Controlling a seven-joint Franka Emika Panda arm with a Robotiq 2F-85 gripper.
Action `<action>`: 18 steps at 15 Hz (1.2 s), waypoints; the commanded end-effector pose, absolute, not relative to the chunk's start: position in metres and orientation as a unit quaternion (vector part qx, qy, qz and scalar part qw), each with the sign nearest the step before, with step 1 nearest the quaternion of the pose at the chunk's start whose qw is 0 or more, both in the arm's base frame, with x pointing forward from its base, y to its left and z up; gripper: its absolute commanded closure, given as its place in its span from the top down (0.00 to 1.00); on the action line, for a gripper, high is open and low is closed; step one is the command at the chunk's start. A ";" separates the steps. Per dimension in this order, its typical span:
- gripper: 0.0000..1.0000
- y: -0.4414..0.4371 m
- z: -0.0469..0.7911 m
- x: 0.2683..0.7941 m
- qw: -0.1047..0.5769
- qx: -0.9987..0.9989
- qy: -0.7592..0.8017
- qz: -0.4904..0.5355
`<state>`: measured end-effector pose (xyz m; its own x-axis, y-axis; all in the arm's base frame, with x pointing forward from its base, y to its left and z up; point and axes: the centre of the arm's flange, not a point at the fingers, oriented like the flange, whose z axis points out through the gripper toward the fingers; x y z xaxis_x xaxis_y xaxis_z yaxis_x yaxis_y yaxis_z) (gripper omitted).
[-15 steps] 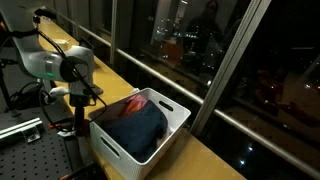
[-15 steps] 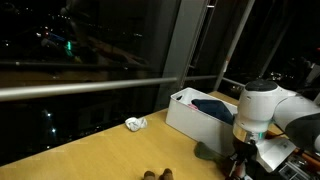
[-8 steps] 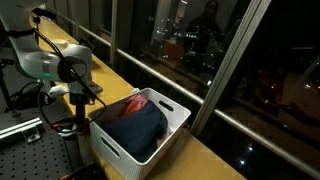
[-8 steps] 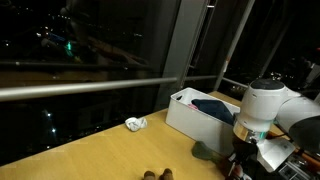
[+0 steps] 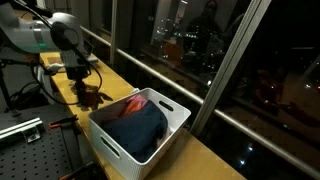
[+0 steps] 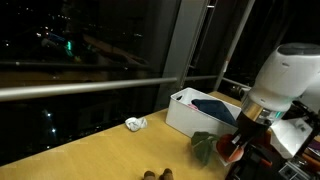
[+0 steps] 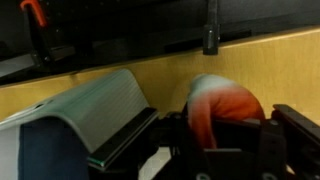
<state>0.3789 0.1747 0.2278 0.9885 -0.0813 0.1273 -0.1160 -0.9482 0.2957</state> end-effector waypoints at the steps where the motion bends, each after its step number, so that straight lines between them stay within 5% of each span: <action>1: 0.00 0.184 0.322 0.361 0.189 0.974 -0.054 0.116; 7: 0.00 0.146 0.415 0.355 0.218 0.955 -0.090 0.180; 18: 0.03 -0.017 0.464 0.439 0.167 0.959 -0.105 0.205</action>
